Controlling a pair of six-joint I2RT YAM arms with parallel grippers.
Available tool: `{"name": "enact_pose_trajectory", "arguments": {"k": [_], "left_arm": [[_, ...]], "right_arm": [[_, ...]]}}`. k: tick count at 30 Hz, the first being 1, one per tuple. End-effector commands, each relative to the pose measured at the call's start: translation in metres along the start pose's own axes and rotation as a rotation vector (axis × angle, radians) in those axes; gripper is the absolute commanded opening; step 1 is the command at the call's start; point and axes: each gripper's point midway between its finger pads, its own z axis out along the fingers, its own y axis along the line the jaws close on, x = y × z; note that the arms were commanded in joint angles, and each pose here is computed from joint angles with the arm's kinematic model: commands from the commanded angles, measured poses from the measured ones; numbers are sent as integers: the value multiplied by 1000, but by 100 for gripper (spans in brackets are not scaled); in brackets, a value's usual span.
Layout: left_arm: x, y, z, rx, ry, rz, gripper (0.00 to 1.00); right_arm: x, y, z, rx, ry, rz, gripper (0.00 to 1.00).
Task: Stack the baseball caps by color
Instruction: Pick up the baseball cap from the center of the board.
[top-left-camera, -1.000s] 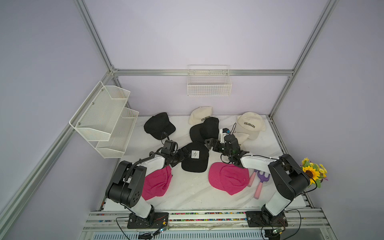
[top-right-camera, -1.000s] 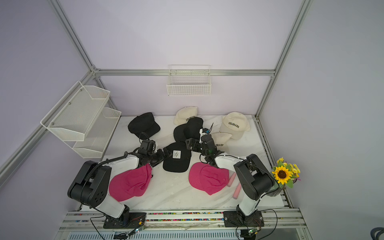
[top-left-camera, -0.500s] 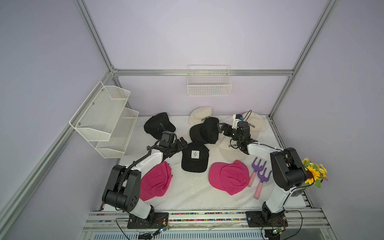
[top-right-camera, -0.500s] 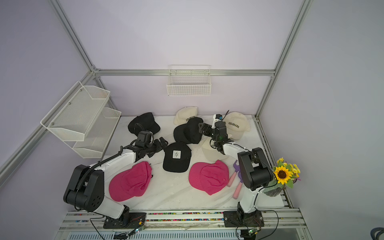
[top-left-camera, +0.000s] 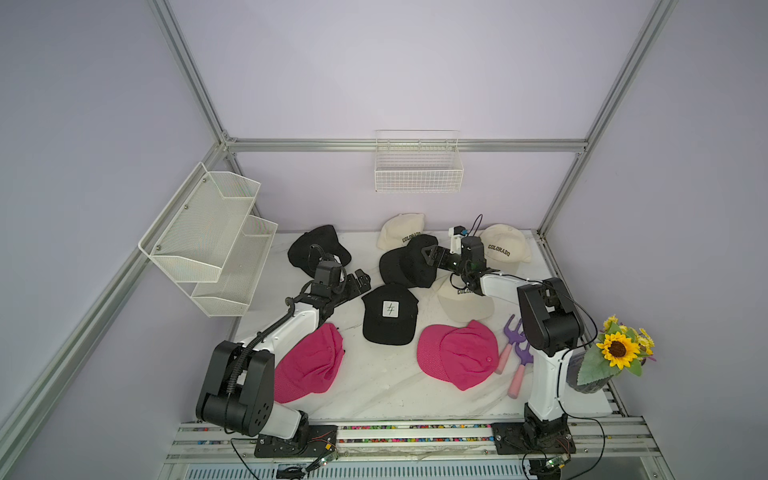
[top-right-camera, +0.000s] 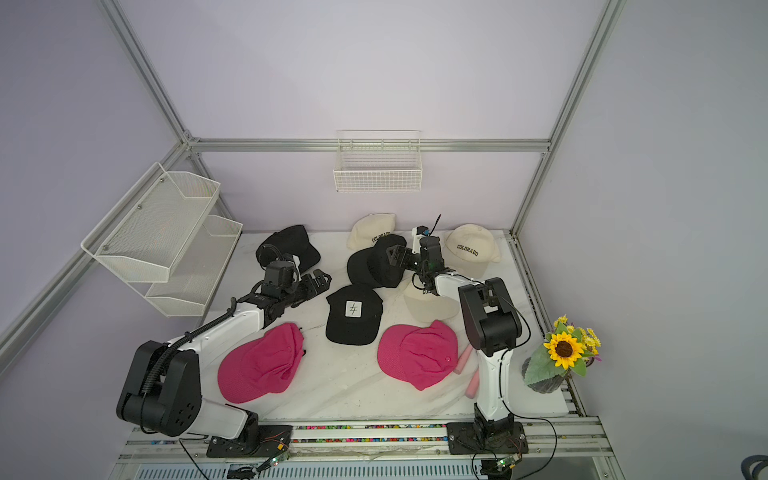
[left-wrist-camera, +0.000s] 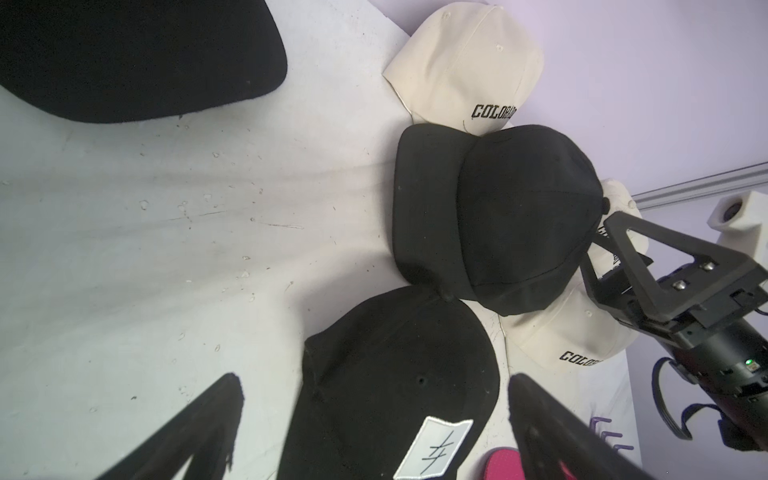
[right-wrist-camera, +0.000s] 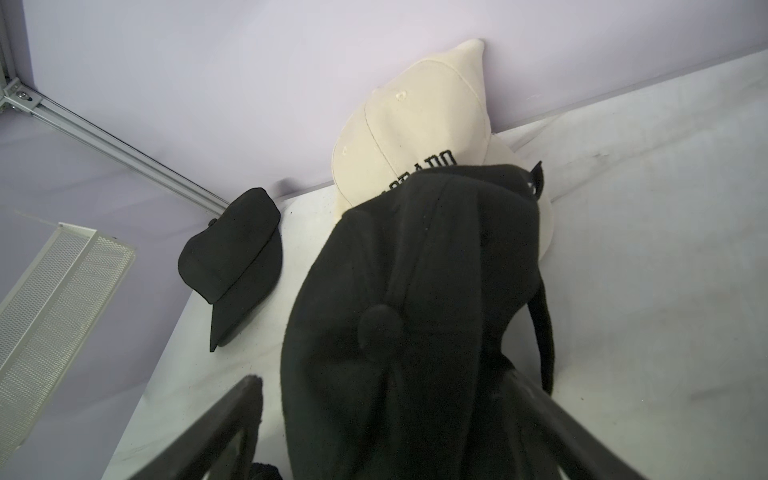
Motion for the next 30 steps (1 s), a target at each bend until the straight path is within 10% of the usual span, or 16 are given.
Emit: {"name": "enact_pose_trajectory", "arguments": {"k": [1,9,14,18,30], "left_arm": [[-15,-12,-6,65,-38,12,100],[-12,-2,0,49,-15,-30,100],[-7,-3,4,79,39,-49,100],[-6,-7,3,131,34,-41,100],[-19,-66,-18,444,49,11,100]], "right_arm": [[5,8,8,-30,33,-2,92],[7,4,27,49,0,17,86],[-6,10,27,48,-38,5,52],[-23,38,14,-46,-78,-34,0],[-87,156,-89,-376,-247,-265,0]]}}
